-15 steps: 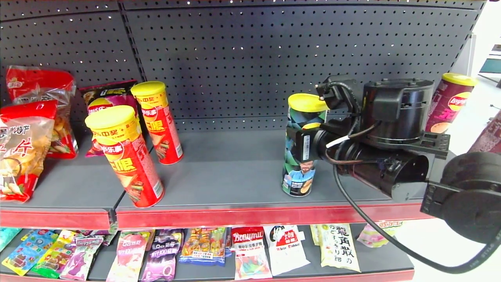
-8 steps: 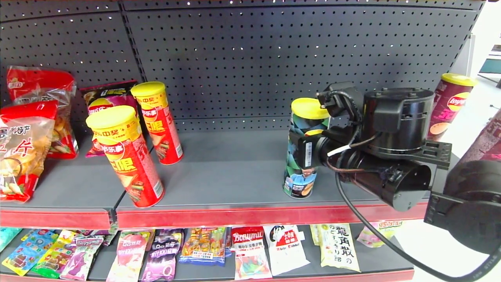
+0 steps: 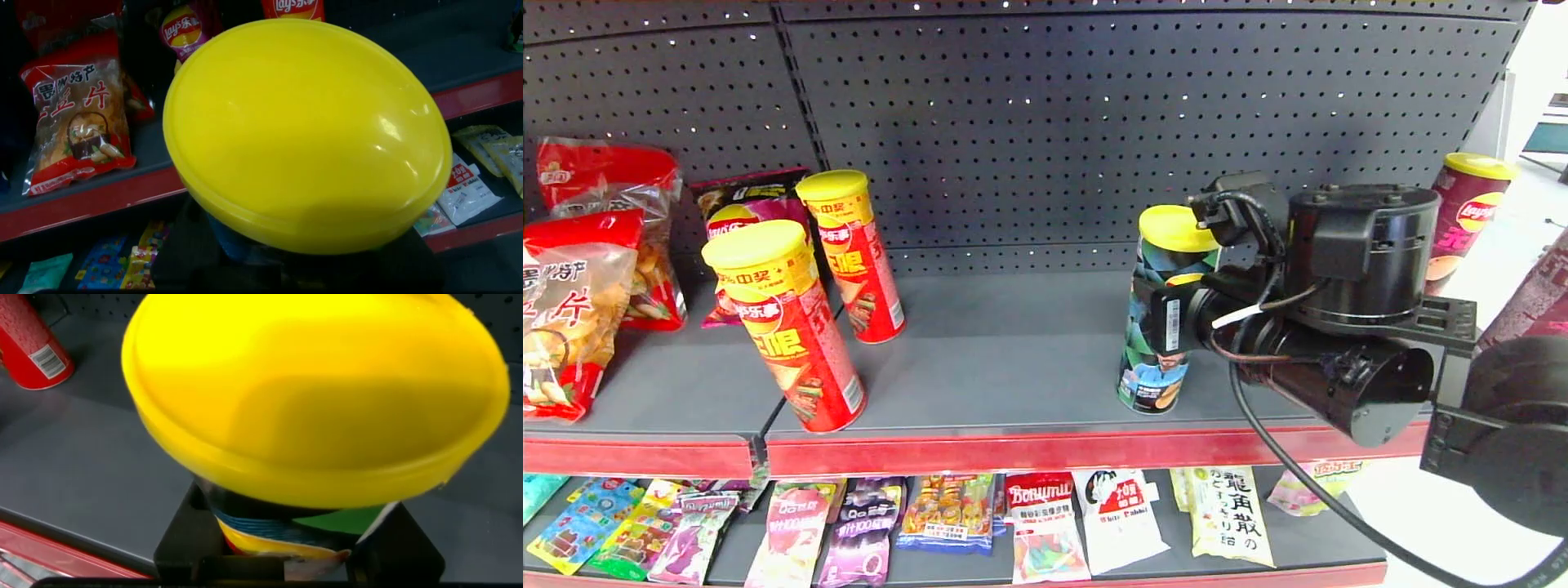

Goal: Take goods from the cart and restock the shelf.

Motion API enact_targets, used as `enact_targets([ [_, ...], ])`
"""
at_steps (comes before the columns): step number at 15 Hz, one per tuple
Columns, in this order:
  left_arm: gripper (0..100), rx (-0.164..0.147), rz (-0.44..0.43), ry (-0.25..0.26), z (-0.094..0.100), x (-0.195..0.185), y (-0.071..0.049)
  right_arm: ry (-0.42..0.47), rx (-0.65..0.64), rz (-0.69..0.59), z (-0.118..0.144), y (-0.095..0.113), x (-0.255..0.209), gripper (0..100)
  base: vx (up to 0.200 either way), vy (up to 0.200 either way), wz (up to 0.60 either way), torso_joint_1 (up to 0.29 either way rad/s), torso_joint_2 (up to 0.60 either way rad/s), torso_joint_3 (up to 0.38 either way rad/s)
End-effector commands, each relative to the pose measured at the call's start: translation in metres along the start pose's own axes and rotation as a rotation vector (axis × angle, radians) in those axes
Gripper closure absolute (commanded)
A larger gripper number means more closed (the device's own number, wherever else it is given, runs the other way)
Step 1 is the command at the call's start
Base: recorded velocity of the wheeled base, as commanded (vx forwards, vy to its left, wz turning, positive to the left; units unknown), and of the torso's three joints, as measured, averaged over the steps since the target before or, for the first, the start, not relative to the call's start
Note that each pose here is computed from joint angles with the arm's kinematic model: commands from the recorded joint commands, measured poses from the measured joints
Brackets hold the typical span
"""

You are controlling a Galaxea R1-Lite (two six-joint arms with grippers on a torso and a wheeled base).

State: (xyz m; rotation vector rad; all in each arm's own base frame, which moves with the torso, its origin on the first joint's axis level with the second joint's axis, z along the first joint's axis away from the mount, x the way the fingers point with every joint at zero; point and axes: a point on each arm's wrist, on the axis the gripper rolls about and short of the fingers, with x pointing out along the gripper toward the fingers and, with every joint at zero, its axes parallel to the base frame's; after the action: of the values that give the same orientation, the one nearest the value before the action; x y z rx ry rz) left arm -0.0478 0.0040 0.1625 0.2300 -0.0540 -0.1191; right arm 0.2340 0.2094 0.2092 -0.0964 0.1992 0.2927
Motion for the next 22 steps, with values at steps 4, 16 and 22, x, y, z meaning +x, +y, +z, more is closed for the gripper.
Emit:
enact_targets([
  [4, 100, 0.0, 0.0, -0.002, 0.0, 0.0, 0.0, -0.006, -0.014, -0.006, 0.001, -0.002, -0.005, 100, 0.0, 0.0, 0.0, 0.0, 0.0, 0.0],
  [16, 100, 0.0, 0.002, -0.008, 0.0, -0.001, 0.0, 0.011, -0.023, -0.013, -0.005, -0.003, -0.005, 0, 0.0, 0.0, 0.0, 0.0, 0.0, 0.0],
  [22, 100, 0.0, 0.002, -0.009, 0.001, -0.001, 0.0, -0.017, -0.011, 0.006, 0.001, -0.005, -0.024, 0, 0.0, 0.0, 0.0, 0.0, 0.0, 0.0],
])
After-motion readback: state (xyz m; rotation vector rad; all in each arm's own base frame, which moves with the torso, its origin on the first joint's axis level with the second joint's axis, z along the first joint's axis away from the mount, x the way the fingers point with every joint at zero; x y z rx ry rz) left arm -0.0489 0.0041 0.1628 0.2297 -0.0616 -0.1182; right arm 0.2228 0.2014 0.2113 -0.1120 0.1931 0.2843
